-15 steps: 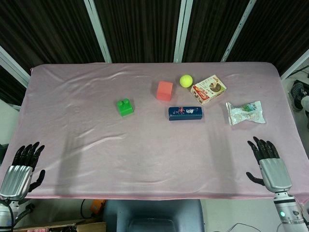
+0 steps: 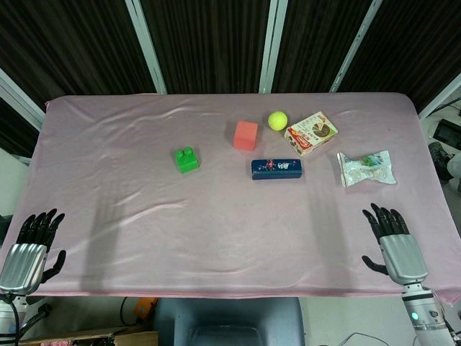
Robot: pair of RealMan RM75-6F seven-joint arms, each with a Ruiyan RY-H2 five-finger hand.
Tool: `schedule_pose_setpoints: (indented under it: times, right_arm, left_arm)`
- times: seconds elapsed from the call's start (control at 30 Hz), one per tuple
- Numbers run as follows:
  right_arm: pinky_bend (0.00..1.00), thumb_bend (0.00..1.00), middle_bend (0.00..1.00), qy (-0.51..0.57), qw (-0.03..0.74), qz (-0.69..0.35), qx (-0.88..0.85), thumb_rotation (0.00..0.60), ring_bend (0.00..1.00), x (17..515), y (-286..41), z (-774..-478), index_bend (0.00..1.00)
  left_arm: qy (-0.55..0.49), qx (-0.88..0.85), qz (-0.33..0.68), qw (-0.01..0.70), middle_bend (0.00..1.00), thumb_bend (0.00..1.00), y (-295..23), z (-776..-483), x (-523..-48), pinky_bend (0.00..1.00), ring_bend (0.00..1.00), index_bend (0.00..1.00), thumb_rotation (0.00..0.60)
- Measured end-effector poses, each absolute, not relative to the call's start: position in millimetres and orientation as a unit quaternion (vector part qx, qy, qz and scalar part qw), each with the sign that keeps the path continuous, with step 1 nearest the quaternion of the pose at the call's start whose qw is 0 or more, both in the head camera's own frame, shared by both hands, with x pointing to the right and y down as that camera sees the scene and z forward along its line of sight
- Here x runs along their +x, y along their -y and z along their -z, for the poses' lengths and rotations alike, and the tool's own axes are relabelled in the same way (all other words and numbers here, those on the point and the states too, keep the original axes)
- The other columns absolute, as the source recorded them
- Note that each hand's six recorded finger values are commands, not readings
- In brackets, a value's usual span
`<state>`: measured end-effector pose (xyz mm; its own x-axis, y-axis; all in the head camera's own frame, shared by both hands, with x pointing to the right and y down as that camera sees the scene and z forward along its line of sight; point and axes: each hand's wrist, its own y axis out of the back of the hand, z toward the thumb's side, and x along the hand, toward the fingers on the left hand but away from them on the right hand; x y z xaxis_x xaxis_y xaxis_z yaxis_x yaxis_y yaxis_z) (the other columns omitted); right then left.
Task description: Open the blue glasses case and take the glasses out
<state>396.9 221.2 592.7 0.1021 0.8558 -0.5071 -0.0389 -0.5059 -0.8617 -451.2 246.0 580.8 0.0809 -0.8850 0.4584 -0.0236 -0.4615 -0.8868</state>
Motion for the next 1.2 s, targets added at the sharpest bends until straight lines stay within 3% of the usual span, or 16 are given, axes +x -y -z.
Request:
schedule_pose_setpoints:
  times: [0.33, 0.6, 0.87, 1.2]
  right_arm:
    - [0.0, 0.31, 0.0, 0.265, 0.406, -0.58, -0.655, 0.6, 0.05, 355, -192, -620, 0.0]
    - [0.0, 0.31, 0.0, 0.237, 0.422, -0.57, -0.664, 0.6, 0.05, 291, -121, -664, 0.01]
    - [0.0, 0.42, 0.0, 0.23, 0.418, -0.584, -0.657, 0.6, 0.04, 244, -45, -703, 0.21]
    - [0.0, 0.47, 0.0, 0.199, 0.412, -0.613, -0.644, 0.6, 0.04, 220, -12, -736, 0.29]
  left_arm:
    - [-0.357, -0.625, 0.585, 0.374, 0.0, 0.42, -243, -585, -455, 0.02, 0.0, 0.0, 0.6]
    - [-0.362, -0.618, 0.59, 0.373, 0.0, 0.42, -236, -588, -461, 0.02, 0.0, 0.0, 0.6]
    - [-0.352, -0.616, 0.6, 0.368, 0.0, 0.42, -235, -595, -462, 0.02, 0.0, 0.0, 0.6]
    - [-0.331, -0.621, 0.607, 0.368, 0.0, 0.42, -238, -603, -456, 0.02, 0.0, 0.0, 0.6]
